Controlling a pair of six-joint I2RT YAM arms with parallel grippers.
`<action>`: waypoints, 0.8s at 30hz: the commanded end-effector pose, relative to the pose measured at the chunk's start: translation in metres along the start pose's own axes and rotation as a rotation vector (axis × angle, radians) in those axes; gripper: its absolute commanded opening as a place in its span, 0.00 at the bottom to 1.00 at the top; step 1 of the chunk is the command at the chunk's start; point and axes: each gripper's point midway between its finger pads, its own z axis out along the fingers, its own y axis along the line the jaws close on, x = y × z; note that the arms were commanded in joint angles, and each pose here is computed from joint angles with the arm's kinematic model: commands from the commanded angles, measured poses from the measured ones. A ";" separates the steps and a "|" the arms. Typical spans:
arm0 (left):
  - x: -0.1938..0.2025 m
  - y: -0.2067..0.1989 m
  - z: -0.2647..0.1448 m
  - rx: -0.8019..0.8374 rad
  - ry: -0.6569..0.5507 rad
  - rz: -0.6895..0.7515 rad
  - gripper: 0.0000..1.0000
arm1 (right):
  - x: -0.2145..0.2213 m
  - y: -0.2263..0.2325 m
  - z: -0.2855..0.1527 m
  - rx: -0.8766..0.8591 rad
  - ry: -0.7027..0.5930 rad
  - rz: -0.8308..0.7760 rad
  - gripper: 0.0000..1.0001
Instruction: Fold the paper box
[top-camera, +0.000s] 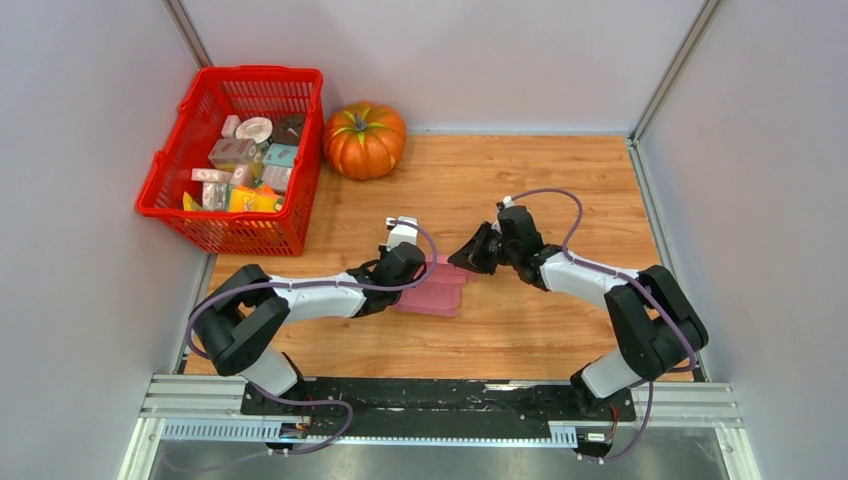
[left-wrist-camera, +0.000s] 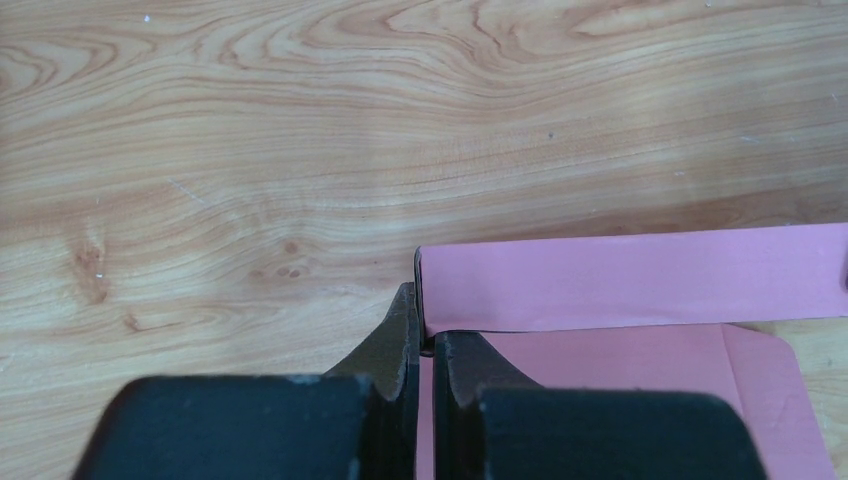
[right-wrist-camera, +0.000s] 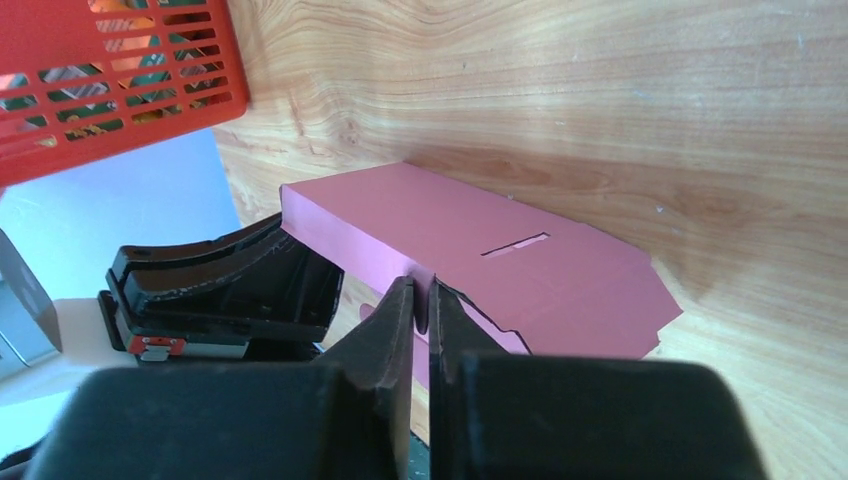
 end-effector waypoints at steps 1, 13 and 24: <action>0.000 0.002 -0.006 0.005 -0.009 -0.023 0.00 | -0.014 0.007 -0.003 -0.030 -0.074 -0.129 0.03; 0.002 0.006 -0.009 -0.005 -0.011 -0.050 0.00 | 0.007 -0.032 -0.043 0.161 -0.155 -0.445 0.45; 0.005 0.007 -0.009 -0.007 -0.001 -0.052 0.00 | 0.008 -0.056 -0.013 0.400 -0.210 -0.548 0.00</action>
